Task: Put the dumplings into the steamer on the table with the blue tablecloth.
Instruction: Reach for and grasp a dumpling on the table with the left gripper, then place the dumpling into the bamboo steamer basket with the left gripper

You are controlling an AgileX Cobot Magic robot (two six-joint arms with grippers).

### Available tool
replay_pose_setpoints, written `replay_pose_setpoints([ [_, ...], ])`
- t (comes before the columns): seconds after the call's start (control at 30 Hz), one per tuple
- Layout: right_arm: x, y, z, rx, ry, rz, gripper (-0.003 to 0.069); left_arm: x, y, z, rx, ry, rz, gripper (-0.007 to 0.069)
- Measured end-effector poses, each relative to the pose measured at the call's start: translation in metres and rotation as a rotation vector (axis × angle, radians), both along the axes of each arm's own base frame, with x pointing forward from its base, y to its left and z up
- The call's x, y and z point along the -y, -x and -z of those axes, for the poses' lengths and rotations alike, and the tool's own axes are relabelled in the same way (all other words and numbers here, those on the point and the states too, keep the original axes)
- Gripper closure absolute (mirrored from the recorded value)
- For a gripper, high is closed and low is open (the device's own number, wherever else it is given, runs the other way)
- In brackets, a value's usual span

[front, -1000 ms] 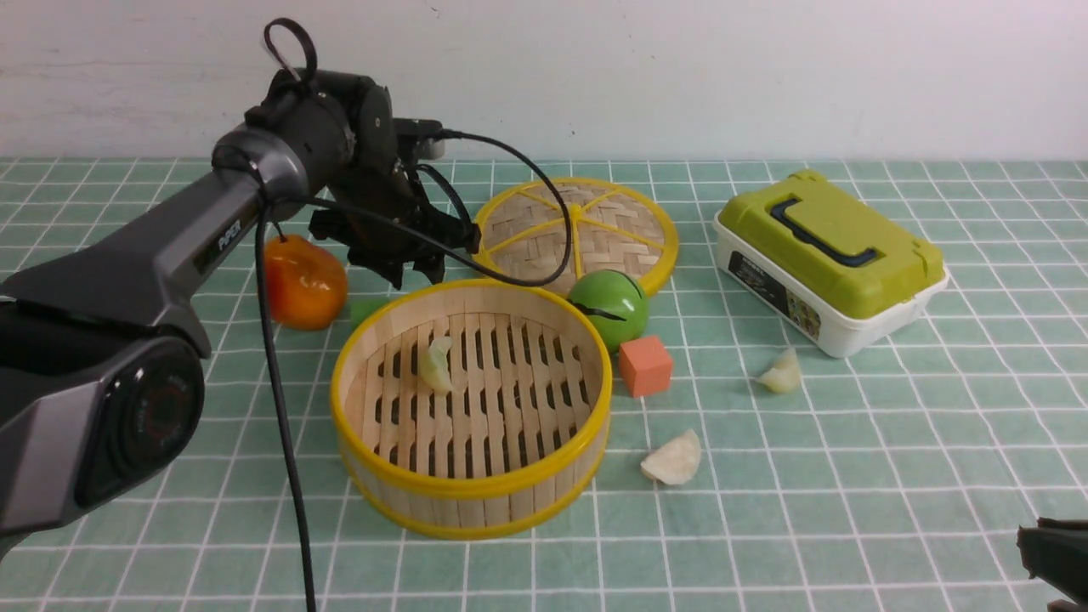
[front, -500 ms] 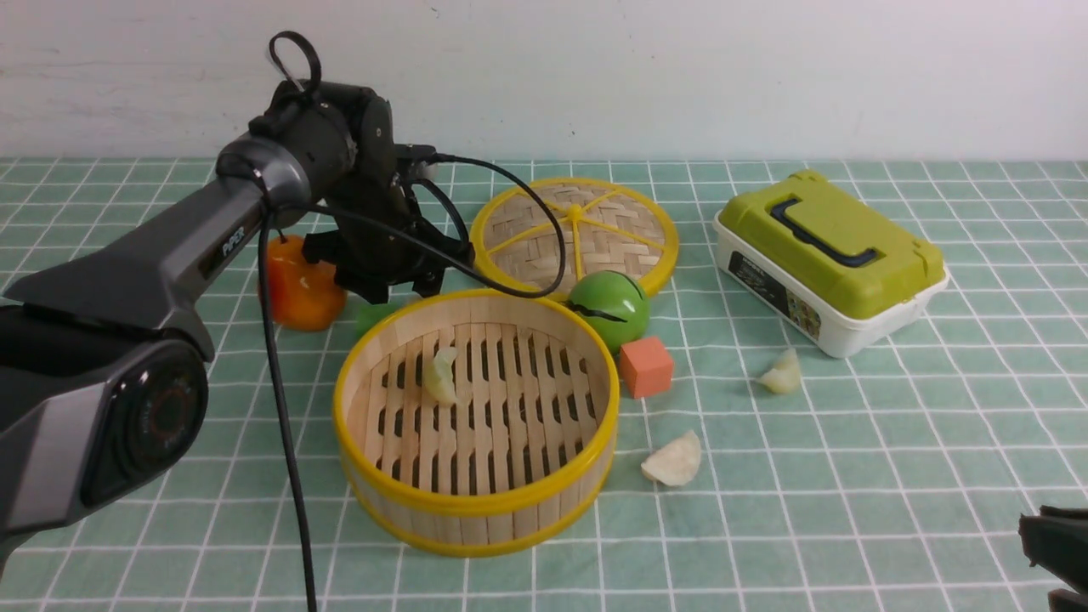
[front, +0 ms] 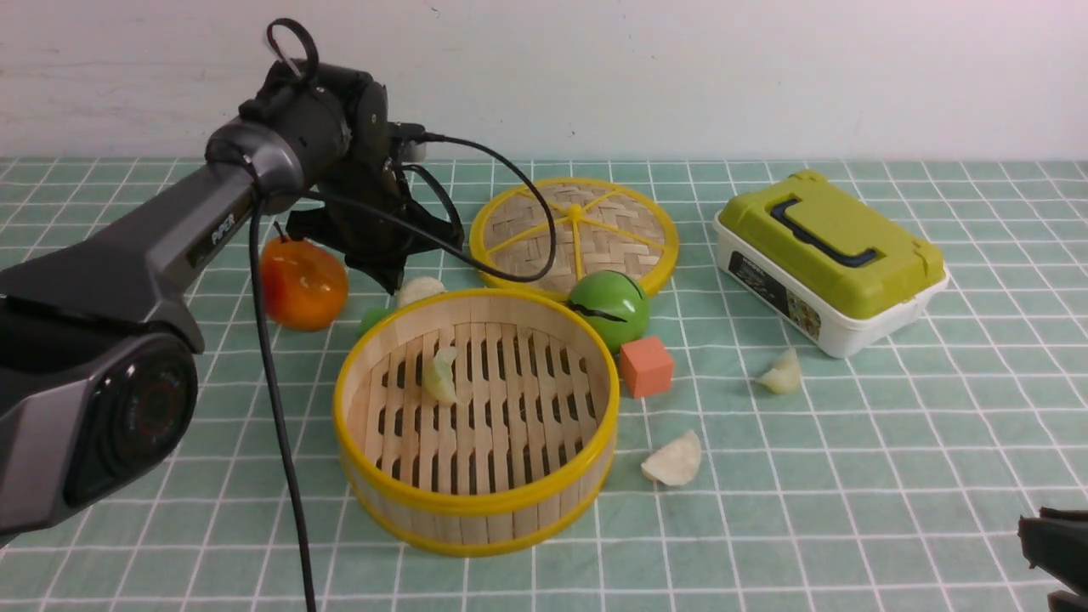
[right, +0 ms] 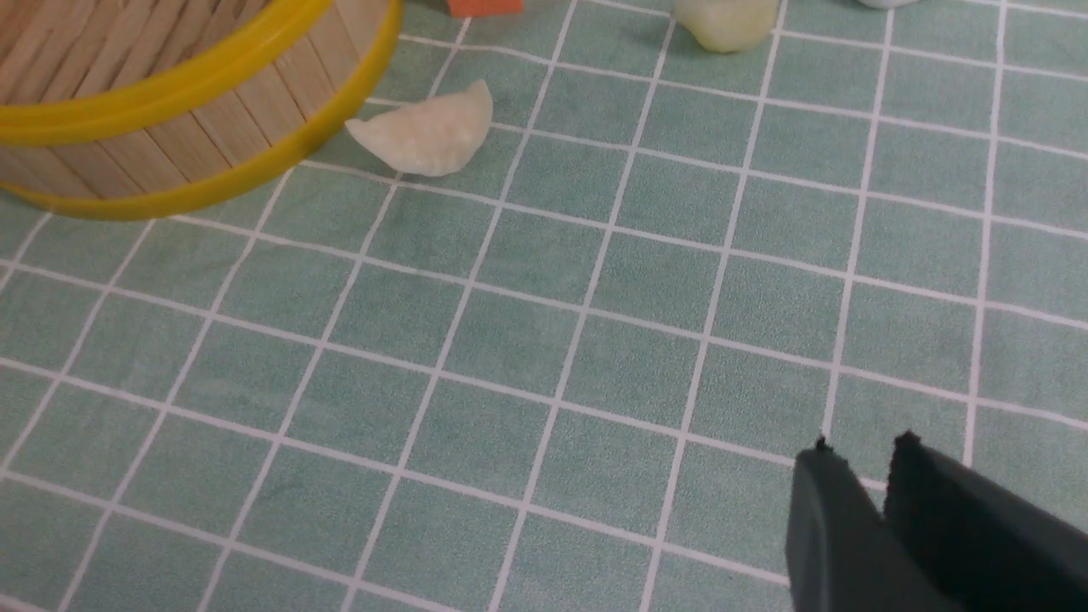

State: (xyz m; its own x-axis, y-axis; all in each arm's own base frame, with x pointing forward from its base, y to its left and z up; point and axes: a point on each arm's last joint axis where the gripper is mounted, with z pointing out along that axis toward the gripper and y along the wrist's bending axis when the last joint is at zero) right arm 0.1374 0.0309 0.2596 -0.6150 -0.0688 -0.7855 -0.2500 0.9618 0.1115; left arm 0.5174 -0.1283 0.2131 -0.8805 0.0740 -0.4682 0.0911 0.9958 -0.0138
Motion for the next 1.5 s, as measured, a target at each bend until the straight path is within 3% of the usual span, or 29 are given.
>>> replay_pose_setpoints([
  [0.2, 0.000, 0.000, 0.000, 0.000, 0.000, 0.000, 0.0548, 0.001, -0.001, -0.009, 0.054, -0.009, 0.061, 0.0630],
  [0.33, 0.000, 0.000, 0.000, 0.000, 0.000, 0.000, 0.0545, 0.006, -0.005, 0.004, 0.058, -0.038, 0.201, 0.0499],
  [0.5, 0.000, 0.000, 0.000, 0.000, 0.000, 0.000, 0.0543, 0.010, -0.013, 0.028, 0.076, -0.080, 0.309, 0.0260],
  [0.57, 0.000, 0.000, 0.000, 0.000, 0.000, 0.000, 0.0543, 0.010, -0.015, 0.033, 0.085, -0.088, 0.313, 0.0226],
  [0.7, 0.000, 0.000, 0.000, 0.000, 0.000, 0.000, 0.0543, 0.008, -0.018, 0.035, 0.108, -0.109, 0.307, 0.0242],
  [0.9, 0.000, 0.000, 0.000, 0.000, -0.001, 0.000, 0.0545, 0.009, -0.020, 0.035, 0.129, -0.060, 0.228, 0.0474],
  [1.2, 0.000, 0.000, 0.000, 0.000, -0.001, 0.000, 0.0540, 0.007, -0.015, 0.025, 0.093, -0.033, 0.167, 0.0479],
  [1.5, 0.000, 0.000, 0.000, 0.001, -0.001, 0.000, 0.0532, 0.003, 0.010, -0.068, 0.202, 0.025, 0.140, 0.0479],
])
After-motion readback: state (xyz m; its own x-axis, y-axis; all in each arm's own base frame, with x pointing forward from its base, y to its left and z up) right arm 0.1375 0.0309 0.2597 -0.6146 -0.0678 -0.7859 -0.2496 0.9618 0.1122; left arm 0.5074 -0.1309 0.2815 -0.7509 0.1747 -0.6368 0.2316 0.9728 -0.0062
